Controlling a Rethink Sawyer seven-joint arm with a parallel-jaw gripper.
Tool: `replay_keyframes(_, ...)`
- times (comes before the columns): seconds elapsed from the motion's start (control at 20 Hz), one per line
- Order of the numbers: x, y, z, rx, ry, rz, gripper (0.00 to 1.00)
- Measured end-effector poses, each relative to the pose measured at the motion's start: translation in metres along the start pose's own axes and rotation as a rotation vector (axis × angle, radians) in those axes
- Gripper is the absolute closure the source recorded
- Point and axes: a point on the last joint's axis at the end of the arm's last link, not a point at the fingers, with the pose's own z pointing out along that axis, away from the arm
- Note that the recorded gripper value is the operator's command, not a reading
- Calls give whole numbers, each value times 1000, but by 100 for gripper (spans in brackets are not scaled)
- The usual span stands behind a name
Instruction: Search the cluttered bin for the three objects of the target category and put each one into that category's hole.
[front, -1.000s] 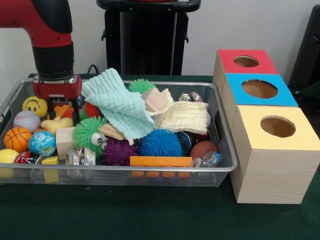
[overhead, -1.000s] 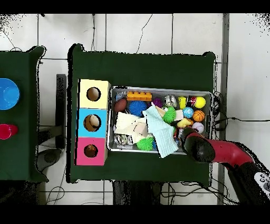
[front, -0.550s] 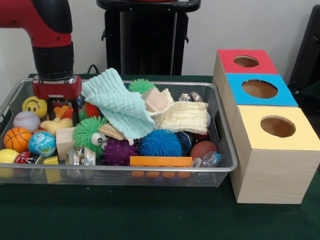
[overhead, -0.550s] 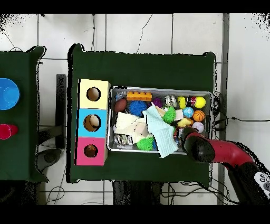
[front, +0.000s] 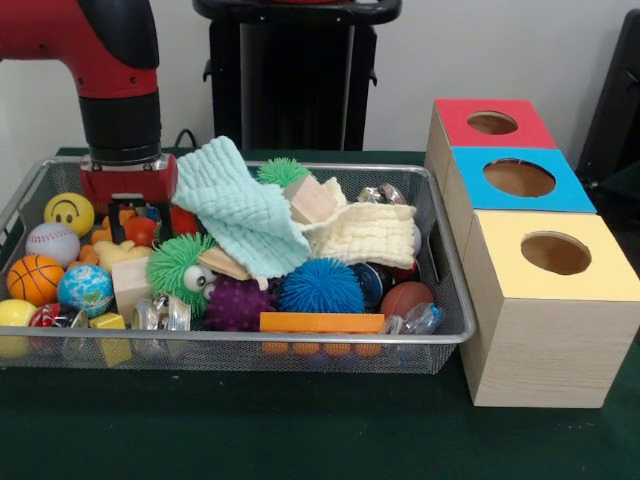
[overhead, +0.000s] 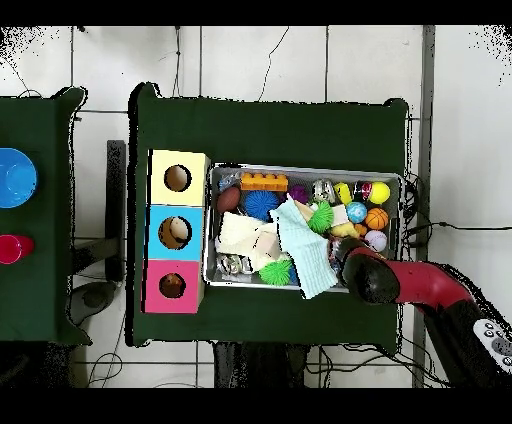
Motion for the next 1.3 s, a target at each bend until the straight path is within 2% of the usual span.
replay_keyframes(0.15, -2, 6, 1, -3, 1, -10, 0)
replay_keyframes(0.2, -2, 7, 1, -4, 1, -13, 100)
replay_keyframes(1.1, -4, 10, -3, -3, 1, -15, 100)
replay_keyframes(1.2, -6, 11, -13, 0, 0, -8, 100)
replay_keyframes(1.3, -12, 14, -32, 8, -4, 8, 100)
